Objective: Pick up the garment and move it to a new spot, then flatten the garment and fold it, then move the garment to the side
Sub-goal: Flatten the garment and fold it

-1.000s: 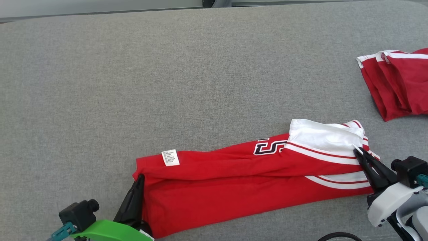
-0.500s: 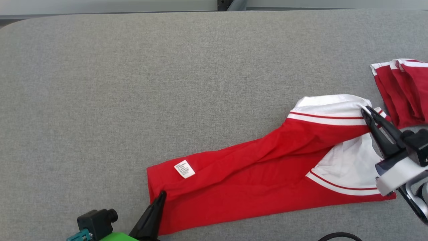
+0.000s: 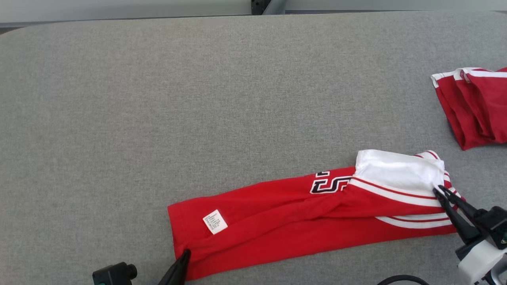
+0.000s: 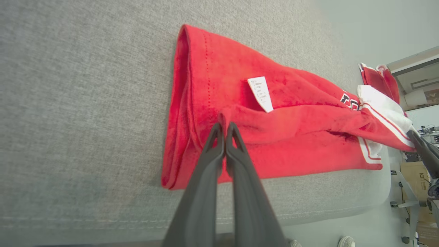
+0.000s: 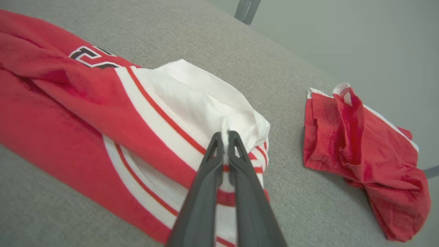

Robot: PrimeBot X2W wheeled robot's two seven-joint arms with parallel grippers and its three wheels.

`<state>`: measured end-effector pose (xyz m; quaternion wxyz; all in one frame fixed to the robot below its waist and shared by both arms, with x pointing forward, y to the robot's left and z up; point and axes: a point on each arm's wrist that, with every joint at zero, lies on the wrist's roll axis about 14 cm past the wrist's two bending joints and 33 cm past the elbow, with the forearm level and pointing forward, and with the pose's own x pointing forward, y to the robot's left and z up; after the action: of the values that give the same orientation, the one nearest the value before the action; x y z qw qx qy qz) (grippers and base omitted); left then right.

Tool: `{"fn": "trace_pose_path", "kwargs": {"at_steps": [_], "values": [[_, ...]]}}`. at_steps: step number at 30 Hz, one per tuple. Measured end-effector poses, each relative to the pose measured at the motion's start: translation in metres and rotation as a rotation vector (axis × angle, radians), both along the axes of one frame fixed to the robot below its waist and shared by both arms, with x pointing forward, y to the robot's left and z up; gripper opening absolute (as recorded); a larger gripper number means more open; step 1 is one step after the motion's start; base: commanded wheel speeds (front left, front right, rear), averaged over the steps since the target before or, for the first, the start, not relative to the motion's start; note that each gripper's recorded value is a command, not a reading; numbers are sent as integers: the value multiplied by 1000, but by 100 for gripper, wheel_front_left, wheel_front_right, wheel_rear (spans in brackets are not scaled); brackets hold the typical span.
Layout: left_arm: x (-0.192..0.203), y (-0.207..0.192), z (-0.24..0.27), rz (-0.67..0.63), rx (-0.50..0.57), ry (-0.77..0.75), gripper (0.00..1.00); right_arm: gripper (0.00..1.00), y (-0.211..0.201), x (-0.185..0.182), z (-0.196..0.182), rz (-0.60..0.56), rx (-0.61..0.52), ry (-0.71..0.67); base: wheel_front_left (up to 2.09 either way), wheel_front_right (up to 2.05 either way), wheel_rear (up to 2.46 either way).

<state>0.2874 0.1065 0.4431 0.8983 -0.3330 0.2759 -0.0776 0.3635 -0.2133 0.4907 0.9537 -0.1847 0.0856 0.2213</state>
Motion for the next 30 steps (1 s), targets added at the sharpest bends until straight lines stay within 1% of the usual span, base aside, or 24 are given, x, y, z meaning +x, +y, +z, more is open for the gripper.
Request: {"fn": "trace_pose_path", "kwargs": {"at_steps": [4,7,11,16,18,23,25,30], "values": [[0,5,-12,-1,16,31,0,0,0,-8,-20,4,-15,65,0,0,0],[5,8,-15,0,34,33,0,0,3,-5,-27,14,-22,82,0,0,0],[6,6,-15,-8,25,35,0,0,0,-2,-35,6,-36,105,0,0,0],[11,14,-13,18,29,23,0,0,3,3,-39,7,-40,112,0,0,0],[11,16,-12,21,32,21,0,0,3,7,-36,7,-40,100,0,0,0],[15,18,-4,18,33,-5,0,0,8,21,-7,28,-40,0,0,0,0],[16,17,0,12,26,-13,0,0,11,19,-1,40,-39,-19,0,0,0],[16,16,2,8,22,-13,0,0,10,10,-2,43,-38,-13,0,0,0]]}}
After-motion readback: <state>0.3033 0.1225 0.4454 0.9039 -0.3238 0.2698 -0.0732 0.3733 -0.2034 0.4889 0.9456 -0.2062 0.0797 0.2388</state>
